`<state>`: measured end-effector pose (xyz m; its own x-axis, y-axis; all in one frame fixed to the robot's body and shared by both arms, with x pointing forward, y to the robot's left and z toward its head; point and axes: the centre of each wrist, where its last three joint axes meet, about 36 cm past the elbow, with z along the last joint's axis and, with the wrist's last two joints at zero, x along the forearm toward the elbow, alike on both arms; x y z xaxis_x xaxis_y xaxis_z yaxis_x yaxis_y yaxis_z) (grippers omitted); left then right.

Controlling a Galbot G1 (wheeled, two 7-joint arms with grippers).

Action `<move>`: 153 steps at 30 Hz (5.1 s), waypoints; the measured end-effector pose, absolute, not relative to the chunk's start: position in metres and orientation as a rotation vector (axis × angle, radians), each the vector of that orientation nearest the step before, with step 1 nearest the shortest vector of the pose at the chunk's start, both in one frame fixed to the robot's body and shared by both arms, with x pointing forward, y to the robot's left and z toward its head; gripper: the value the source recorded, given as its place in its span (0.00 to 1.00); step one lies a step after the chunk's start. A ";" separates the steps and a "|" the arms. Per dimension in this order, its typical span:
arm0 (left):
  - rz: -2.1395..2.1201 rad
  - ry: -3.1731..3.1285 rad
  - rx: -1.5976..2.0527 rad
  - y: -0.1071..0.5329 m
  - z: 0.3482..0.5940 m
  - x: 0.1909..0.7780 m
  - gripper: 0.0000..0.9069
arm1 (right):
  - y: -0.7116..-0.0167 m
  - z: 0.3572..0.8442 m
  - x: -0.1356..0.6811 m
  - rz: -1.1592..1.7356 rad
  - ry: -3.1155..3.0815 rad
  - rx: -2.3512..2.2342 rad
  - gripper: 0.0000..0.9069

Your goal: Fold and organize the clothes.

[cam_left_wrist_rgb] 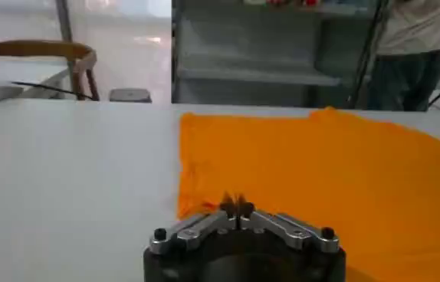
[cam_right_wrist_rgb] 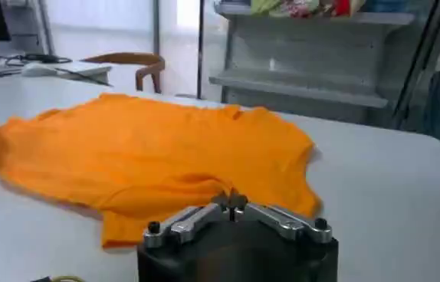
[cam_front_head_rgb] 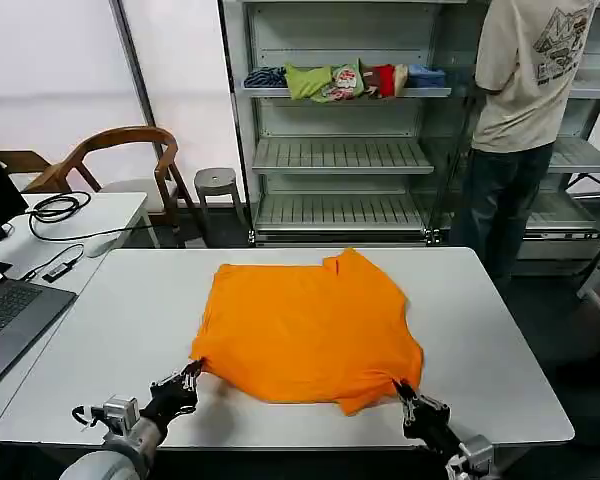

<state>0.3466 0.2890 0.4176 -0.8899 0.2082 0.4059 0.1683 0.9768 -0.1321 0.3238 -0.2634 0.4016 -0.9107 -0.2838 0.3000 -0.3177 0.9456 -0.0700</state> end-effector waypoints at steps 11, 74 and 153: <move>0.229 -2.734 -0.283 0.297 0.408 0.394 0.02 | -0.250 0.396 0.376 0.190 -2.857 0.444 0.00; 0.167 -2.754 -0.204 0.334 0.384 0.452 1.00 | -0.250 0.385 0.467 0.293 -2.882 0.295 1.00; 0.003 -2.609 -0.168 0.294 0.379 0.414 0.02 | -0.267 0.369 0.394 0.149 -2.724 0.190 0.00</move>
